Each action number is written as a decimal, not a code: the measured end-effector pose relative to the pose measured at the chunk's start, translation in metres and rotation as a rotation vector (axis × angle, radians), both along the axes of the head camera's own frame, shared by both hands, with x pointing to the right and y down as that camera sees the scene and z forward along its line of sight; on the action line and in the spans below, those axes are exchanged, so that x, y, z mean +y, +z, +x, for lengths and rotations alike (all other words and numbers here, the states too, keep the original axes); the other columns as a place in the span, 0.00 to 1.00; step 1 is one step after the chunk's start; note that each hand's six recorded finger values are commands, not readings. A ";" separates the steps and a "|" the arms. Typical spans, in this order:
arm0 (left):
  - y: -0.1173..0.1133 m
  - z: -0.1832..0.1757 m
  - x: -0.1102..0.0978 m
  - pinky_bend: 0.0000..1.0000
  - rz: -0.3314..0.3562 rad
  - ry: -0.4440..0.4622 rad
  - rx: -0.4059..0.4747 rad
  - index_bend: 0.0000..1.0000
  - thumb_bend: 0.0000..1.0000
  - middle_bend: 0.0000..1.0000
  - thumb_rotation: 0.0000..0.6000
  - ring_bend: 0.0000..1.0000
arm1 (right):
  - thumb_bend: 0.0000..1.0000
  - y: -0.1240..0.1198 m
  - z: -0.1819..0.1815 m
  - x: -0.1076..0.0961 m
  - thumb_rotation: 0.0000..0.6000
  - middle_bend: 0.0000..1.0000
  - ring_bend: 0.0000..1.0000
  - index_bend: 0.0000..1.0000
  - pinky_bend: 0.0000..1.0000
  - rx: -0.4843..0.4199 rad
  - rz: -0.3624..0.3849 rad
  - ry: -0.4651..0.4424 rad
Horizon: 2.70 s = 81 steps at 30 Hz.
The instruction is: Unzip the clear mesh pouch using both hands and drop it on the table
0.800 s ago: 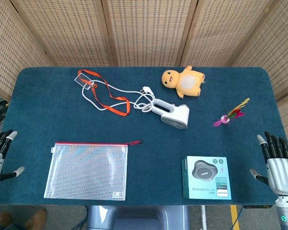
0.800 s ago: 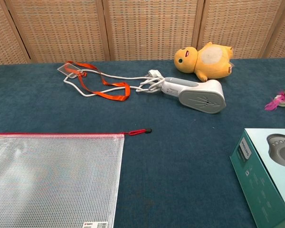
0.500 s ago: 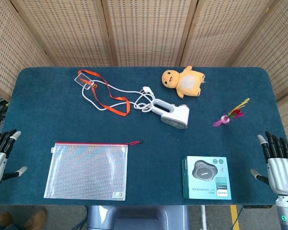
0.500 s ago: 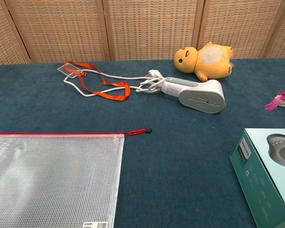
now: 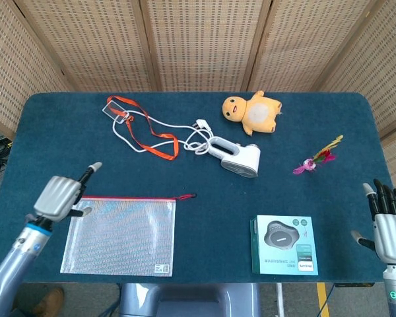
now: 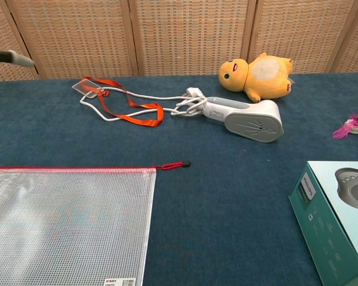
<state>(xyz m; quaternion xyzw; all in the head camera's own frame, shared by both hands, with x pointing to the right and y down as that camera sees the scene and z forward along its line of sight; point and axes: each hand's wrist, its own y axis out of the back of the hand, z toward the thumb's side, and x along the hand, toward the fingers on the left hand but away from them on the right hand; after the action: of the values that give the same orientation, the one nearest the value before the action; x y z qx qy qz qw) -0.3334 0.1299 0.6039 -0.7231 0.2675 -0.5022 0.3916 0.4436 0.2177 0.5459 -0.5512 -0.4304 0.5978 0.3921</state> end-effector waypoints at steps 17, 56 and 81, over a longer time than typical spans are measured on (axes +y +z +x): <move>0.061 0.197 -0.043 0.97 -0.248 0.138 0.056 0.40 0.30 1.00 1.00 0.98 | 0.00 0.010 0.009 0.001 1.00 0.00 0.00 0.00 0.00 0.044 -0.030 0.024; 0.146 0.249 -0.022 0.97 -0.364 0.096 -0.013 0.43 0.40 1.00 1.00 0.98 | 0.00 0.023 0.025 0.003 1.00 0.00 0.00 0.00 0.00 0.049 -0.092 0.071; 0.149 0.247 -0.020 0.97 -0.363 0.082 -0.024 0.75 0.64 1.00 1.00 0.98 | 0.00 0.022 0.024 0.002 1.00 0.00 0.00 0.00 0.00 0.029 -0.087 0.069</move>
<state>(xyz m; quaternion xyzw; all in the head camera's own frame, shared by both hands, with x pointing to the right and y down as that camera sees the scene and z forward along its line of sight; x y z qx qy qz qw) -0.0860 0.1100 0.7532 -0.7861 0.1381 -0.5347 0.2777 0.4671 0.2196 0.5678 -0.5438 -0.4170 0.6371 0.3530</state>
